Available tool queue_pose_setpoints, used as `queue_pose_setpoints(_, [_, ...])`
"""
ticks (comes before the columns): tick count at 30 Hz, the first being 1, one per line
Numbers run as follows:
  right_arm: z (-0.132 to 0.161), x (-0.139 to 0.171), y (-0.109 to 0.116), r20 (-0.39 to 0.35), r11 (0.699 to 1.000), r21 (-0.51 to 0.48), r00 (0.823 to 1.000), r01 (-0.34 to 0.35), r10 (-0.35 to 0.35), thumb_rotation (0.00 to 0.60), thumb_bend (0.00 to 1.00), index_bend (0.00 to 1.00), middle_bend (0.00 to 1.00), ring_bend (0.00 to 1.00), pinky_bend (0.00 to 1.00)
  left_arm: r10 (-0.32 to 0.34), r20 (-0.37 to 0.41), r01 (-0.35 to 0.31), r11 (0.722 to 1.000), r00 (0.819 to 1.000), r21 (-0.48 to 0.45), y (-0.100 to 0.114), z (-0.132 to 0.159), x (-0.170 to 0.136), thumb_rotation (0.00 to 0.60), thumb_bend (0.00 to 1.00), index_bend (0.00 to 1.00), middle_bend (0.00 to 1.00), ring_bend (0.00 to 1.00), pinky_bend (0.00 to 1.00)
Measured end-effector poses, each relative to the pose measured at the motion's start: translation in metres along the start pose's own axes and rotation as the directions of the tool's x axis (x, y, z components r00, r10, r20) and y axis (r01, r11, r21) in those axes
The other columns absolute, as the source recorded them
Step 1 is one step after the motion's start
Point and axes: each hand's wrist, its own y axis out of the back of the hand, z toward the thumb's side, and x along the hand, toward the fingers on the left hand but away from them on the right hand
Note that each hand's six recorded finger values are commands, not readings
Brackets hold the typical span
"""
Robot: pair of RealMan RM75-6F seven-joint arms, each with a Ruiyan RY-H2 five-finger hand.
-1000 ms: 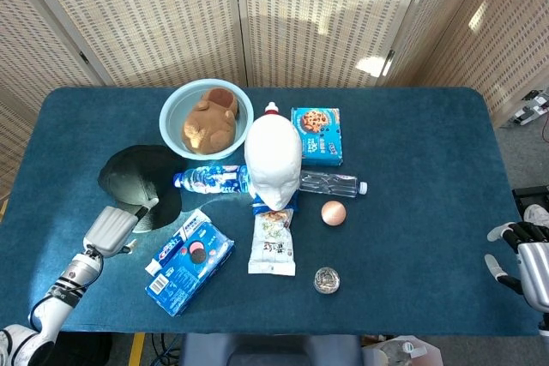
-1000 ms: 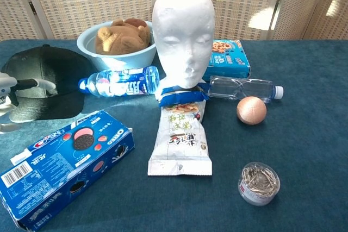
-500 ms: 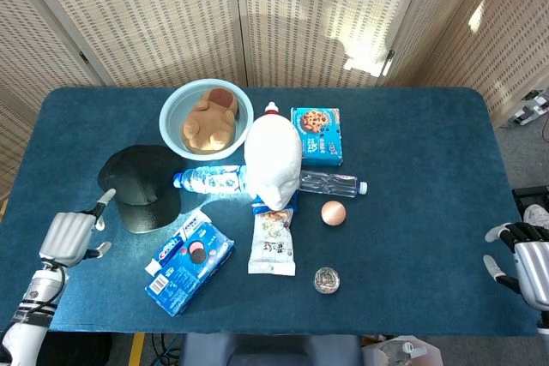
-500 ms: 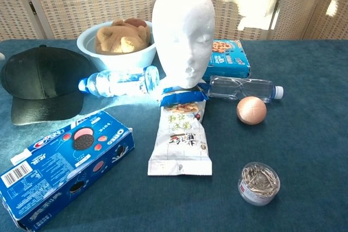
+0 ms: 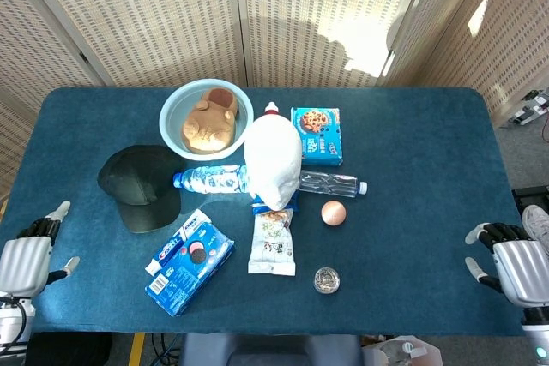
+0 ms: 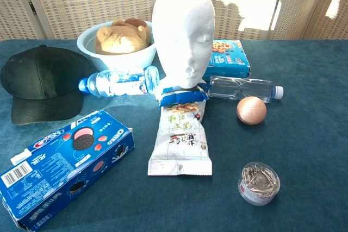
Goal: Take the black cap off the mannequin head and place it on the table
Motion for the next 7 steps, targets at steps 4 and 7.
queue_pose_setpoints(4, [0.007, -0.001, -0.002, -0.030, 1.000, -0.005, 1.000, -0.001, 0.000, 0.600, 0.30, 0.49, 0.40, 0.33, 0.37, 0.033, 0.011, -0.033, 0.999, 0.999, -0.014, 0.002, 0.004, -0.012, 0.600, 0.16, 0.04, 0.20, 0.23, 0.37])
queue_pose_setpoints(7, [0.012, -0.002, -0.003, -0.055, 1.000, -0.006, 0.998, -0.004, 0.004, 0.600, 0.30, 0.49, 0.40, 0.33, 0.37, 0.044, 0.017, -0.044, 0.999, 0.999, -0.023, 0.002, 0.006, -0.019, 0.600, 0.16, 0.04, 0.20, 0.23, 0.36])
